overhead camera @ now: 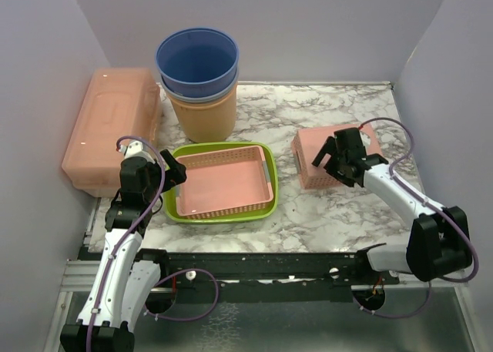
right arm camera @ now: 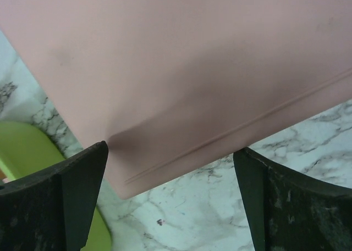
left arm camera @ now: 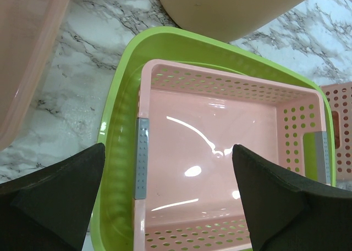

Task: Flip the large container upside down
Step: Move the container to the corner of the board.

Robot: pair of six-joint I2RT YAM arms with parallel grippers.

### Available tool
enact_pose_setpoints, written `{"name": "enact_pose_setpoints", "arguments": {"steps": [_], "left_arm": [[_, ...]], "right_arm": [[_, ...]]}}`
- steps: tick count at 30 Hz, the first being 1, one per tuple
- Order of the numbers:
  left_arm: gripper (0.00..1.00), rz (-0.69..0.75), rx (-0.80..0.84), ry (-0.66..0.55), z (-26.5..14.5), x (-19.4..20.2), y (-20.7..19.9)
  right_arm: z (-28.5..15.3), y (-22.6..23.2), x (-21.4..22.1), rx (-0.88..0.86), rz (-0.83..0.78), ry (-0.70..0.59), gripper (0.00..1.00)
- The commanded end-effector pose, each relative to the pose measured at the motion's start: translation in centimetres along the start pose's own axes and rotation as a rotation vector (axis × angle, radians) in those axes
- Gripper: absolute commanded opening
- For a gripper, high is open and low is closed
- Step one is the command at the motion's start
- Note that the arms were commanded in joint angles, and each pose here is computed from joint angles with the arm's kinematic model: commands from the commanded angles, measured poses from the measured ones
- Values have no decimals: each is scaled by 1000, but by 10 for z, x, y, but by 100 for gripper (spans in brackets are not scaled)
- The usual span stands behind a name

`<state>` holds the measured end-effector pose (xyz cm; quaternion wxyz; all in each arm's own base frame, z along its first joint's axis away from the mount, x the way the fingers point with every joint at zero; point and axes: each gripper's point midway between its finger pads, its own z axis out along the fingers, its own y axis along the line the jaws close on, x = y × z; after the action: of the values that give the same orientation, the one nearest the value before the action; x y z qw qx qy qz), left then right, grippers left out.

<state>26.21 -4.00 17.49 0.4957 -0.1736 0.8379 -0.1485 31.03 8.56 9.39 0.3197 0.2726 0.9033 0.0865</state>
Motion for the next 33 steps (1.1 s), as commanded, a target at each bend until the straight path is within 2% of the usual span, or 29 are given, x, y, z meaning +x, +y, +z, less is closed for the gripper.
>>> {"name": "enact_pose_setpoints", "arguments": {"steps": [1,3,7,12,14,16,19,22,26,29,33], "left_arm": [[99,2,11,-15,0,-2,-1],[99,3,11,-13,0,-2,-1],[99,3,12,-15,0,-2,-1],[99,4,15,-13,0,-2,-2],[99,3,16,-11,0,-2,-2],[99,3,19,-11,0,-2,-2],[99,3,20,-12,0,-2,-2],[99,2,24,-12,0,-2,-3],[99,4,26,-8,1,-1,-3],[99,3,28,-11,0,-2,-4],[99,3,27,-22,-1,-3,-4]], "right_arm": [[16,-4,-10,20,-138,17,100],[24,-8,-20,60,-194,-2,97],[30,-43,-48,248,-226,-78,96],[13,-68,-70,389,-238,-160,96],[1,-65,-78,384,-227,-186,97],[-14,-47,-83,283,-200,-200,96],[-37,-1,-91,25,-182,-236,93],[-47,43,-103,-177,-216,-266,87],[-19,71,-116,-114,-241,-117,81],[14,103,-134,-110,-257,-109,79],[65,146,-141,-80,-336,-30,75]]}}
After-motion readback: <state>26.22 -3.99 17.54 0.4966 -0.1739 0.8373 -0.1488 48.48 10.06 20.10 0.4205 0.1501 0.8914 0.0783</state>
